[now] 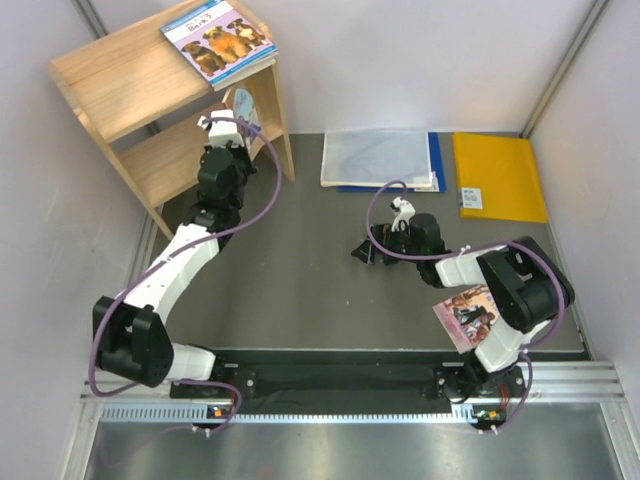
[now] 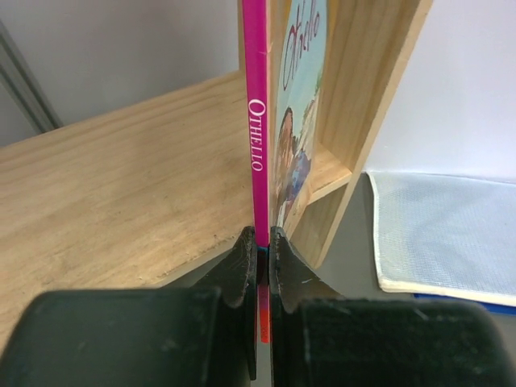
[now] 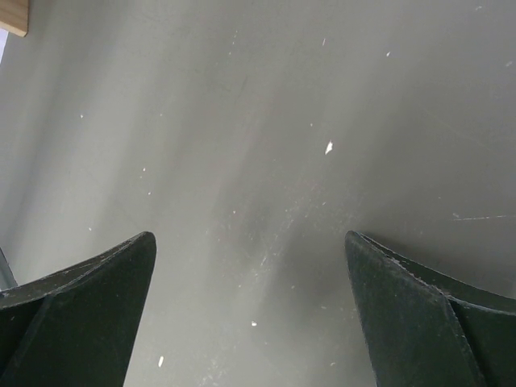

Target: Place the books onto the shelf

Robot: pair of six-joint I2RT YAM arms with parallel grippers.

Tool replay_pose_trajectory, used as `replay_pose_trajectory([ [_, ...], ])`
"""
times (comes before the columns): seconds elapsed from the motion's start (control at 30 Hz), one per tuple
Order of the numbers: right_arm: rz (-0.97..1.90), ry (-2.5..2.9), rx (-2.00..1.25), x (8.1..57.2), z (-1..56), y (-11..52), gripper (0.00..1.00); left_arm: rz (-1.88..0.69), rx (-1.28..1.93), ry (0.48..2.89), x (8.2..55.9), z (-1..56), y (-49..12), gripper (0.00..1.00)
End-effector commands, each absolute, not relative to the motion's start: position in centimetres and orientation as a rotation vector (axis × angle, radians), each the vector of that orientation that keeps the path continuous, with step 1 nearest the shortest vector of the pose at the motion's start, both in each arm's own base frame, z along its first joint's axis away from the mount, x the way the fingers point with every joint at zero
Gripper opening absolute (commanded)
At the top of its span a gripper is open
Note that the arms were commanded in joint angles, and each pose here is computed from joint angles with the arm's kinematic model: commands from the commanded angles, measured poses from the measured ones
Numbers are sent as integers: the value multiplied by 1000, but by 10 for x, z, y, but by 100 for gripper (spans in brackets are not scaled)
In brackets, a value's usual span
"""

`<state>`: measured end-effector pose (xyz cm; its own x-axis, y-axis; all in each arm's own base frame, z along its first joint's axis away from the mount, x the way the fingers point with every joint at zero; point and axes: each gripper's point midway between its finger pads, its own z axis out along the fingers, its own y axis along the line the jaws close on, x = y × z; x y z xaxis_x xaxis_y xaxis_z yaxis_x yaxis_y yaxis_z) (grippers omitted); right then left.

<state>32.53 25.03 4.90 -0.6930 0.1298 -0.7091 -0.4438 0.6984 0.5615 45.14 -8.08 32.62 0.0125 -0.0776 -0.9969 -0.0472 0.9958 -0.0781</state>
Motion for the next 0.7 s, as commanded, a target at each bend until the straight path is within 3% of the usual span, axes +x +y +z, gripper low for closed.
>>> replay_pose_trajectory([
  [0.0, 974, 2113, -256, 327, 51, 255, 100, 20, -172, 1412, 459, 372, -67, 0],
  [0.67, 996, 2131, -269, 326, 46, 259, 100, 163, -415, 1282, 462, 359, -26, 0],
])
